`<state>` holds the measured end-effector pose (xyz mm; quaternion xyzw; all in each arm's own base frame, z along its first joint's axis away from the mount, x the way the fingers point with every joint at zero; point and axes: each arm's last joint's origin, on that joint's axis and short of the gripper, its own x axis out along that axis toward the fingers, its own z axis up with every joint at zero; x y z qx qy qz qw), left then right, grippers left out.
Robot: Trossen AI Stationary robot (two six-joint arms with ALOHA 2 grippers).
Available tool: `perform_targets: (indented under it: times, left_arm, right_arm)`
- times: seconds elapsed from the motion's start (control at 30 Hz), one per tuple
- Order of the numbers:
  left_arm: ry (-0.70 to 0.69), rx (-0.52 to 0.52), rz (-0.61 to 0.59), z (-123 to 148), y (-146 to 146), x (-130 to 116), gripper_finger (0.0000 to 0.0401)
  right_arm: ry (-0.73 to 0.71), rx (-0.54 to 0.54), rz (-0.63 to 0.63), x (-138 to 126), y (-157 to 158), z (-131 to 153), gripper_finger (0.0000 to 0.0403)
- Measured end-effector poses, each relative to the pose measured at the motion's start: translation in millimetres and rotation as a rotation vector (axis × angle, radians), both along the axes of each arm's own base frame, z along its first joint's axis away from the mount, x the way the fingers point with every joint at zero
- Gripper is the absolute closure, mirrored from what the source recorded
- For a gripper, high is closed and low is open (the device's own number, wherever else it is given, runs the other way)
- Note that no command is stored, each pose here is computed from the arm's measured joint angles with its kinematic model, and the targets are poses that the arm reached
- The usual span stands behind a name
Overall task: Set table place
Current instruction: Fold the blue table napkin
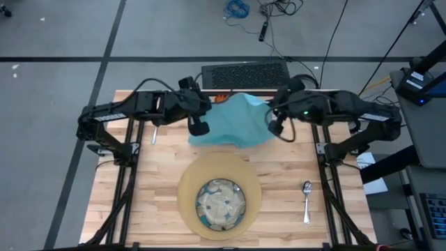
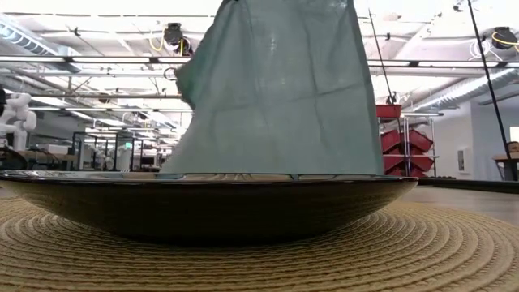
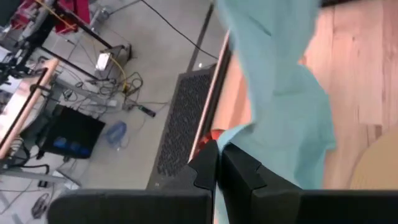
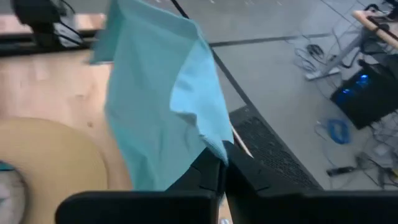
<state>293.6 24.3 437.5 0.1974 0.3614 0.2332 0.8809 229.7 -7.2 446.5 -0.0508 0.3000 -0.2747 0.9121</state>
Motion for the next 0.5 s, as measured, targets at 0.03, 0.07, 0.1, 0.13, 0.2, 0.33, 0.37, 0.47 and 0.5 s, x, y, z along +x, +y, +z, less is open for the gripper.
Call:
perform_targets:
  times: [0.03, 0.07, 0.1, 0.13, 0.2, 0.33, 0.37, 0.47, 0.5]
  left_arm:
    - [0.010, 0.002, 0.001, -1, -2, 0, 0.0401]
    - [0.016, -0.001, 0.003, -2, -4, -1, 0.0401]
    - [0.023, -0.007, 0.003, -3, -6, -1, 0.0401]
    - [0.036, -0.011, 0.003, -4, -7, -3, 0.0401]
    - [0.063, -0.029, 0.011, -6, -9, -5, 0.0401]
    - [0.108, -0.053, 0.023, -11, -13, -10, 0.0401]
    - [0.109, -0.060, 0.018, -11, -13, -10, 0.0401]
    - [0.102, -0.076, 0.006, -11, -13, -9, 0.0401]
    - [0.103, -0.076, 0.006, -11, -13, -9, 0.0401]
  right_arm:
    - [0.005, -0.007, -0.004, 2, 1, -1, 0.0403]
    - [0.008, -0.008, -0.002, 4, 2, -2, 0.0403]
    - [0.006, -0.007, 0.000, 5, 3, -2, 0.0403]
    - [0.006, -0.007, -0.002, 5, 3, -2, 0.0403]
    - [-0.004, -0.017, -0.016, 2, 4, -1, 0.0403]
    - [-0.044, -0.038, -0.046, -11, 6, 7, 0.0403]
    - [-0.056, -0.037, -0.044, -15, 7, 9, 0.0403]
    - [-0.078, -0.044, -0.068, -20, 6, 12, 0.0403]
    - [-0.079, -0.044, -0.067, -20, 6, 12, 0.0403]
